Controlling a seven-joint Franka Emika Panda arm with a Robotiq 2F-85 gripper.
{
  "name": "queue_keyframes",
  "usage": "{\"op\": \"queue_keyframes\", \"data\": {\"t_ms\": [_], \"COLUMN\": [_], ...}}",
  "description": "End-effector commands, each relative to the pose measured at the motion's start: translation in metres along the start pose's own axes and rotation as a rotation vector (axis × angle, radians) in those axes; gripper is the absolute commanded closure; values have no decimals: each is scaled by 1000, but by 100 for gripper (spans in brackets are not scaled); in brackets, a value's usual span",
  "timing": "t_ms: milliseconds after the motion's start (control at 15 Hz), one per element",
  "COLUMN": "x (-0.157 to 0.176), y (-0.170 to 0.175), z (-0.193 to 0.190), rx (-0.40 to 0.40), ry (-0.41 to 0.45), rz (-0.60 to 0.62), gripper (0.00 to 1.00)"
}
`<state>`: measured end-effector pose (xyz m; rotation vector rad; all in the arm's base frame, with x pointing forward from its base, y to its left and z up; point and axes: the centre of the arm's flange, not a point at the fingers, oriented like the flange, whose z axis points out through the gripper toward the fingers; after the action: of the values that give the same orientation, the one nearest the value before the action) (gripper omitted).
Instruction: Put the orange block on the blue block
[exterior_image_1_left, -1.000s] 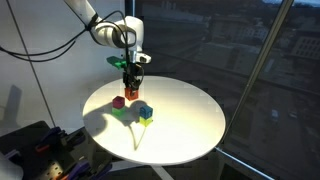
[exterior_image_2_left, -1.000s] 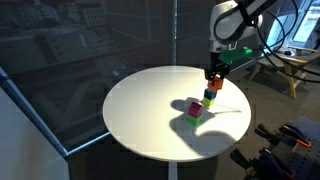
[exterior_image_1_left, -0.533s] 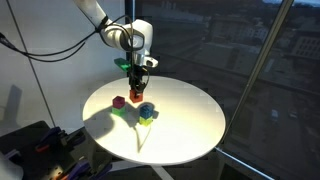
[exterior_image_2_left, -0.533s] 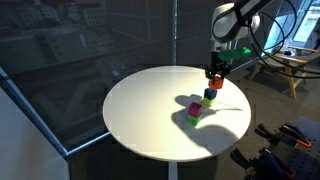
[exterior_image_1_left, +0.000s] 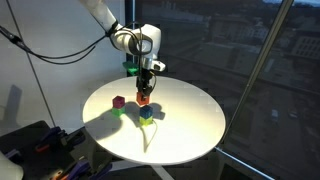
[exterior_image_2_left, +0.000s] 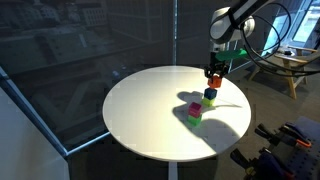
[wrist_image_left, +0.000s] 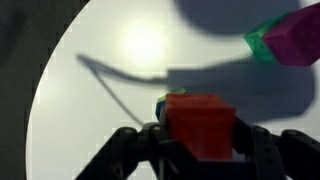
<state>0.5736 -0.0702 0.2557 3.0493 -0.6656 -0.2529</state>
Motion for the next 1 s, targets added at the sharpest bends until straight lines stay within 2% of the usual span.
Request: {"op": "queue_keyframes", "data": {"t_ms": [0,800,867,933], "x": [20,34,34,34], "y": [5,1,0,-1], "z": [0,39,40,39], "rx": [11,-17,-19,-17], "ry": [-22,-64,-60,-63], "rz": [29,36,41,39], "gripper": [73,73,66,23]}}
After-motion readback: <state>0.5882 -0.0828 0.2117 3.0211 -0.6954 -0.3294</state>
